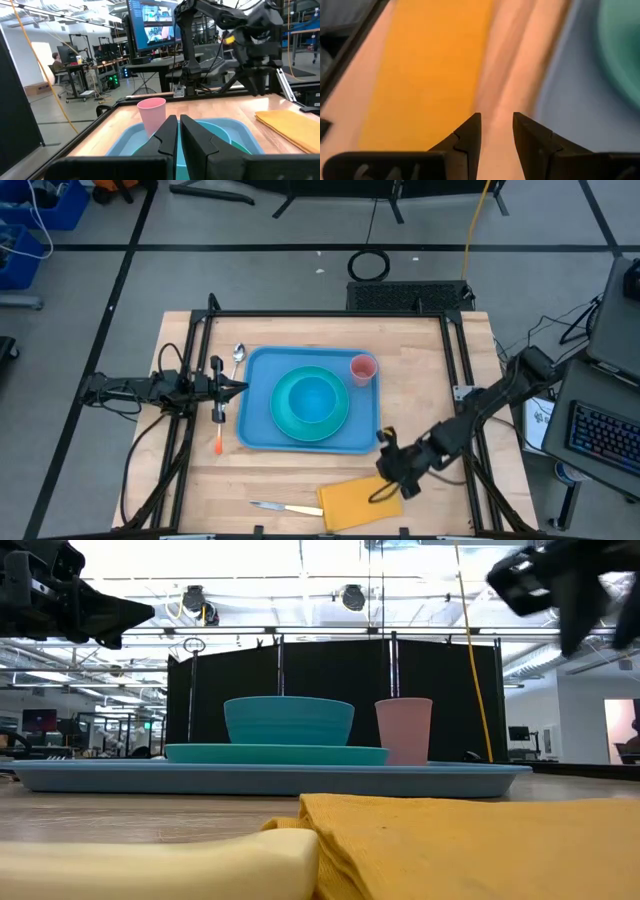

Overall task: Set up tray
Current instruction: Put the yellow napkin on the blue serving tray to the left of the blue plate

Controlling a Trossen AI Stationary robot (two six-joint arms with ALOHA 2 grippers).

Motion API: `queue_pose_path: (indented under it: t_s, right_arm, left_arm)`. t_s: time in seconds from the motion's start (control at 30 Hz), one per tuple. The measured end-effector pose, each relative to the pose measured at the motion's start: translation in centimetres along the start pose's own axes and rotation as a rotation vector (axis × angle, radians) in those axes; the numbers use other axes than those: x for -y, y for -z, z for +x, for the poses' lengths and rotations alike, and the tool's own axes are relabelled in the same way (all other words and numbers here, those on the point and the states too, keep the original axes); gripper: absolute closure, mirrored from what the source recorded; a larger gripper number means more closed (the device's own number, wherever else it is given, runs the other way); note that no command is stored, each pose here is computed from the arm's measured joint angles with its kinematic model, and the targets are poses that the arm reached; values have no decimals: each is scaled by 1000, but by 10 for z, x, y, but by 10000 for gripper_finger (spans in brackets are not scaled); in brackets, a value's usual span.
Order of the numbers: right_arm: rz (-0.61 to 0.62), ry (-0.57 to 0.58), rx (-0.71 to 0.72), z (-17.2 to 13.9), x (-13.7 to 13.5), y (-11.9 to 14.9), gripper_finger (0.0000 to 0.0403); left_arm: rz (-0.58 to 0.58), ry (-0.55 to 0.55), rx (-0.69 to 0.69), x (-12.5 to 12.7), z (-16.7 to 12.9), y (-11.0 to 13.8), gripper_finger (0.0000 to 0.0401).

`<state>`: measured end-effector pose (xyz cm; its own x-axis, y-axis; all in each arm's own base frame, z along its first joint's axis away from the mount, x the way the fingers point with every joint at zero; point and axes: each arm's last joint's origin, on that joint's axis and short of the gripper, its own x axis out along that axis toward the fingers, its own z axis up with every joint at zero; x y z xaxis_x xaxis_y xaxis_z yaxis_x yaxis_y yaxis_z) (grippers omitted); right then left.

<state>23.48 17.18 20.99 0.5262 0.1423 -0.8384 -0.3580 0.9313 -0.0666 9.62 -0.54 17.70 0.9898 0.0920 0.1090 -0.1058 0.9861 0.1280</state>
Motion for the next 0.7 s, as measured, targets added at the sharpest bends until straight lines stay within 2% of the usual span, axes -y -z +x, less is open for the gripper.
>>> queue_pose_path:
  t_s: [0.17, 0.3, 0.53, 0.7]
  right_arm:
    - [27, -32, -26, 8, -27, 7, 298]
    - [-1, -7, -21, 18, -44, 12, 298]
    - [-12, -7, -70, 39, -64, 24, 298]
    - [-16, 31, 45, 37, -79, 21, 298]
  left_arm:
    - [0, 0, 0, 0, 0, 0, 375]
    - [0, 1, 0, 0, 0, 0, 375]
    - [0, 0, 0, 0, 0, 0, 375]
    - [0, 1, 0, 0, 0, 0, 375]
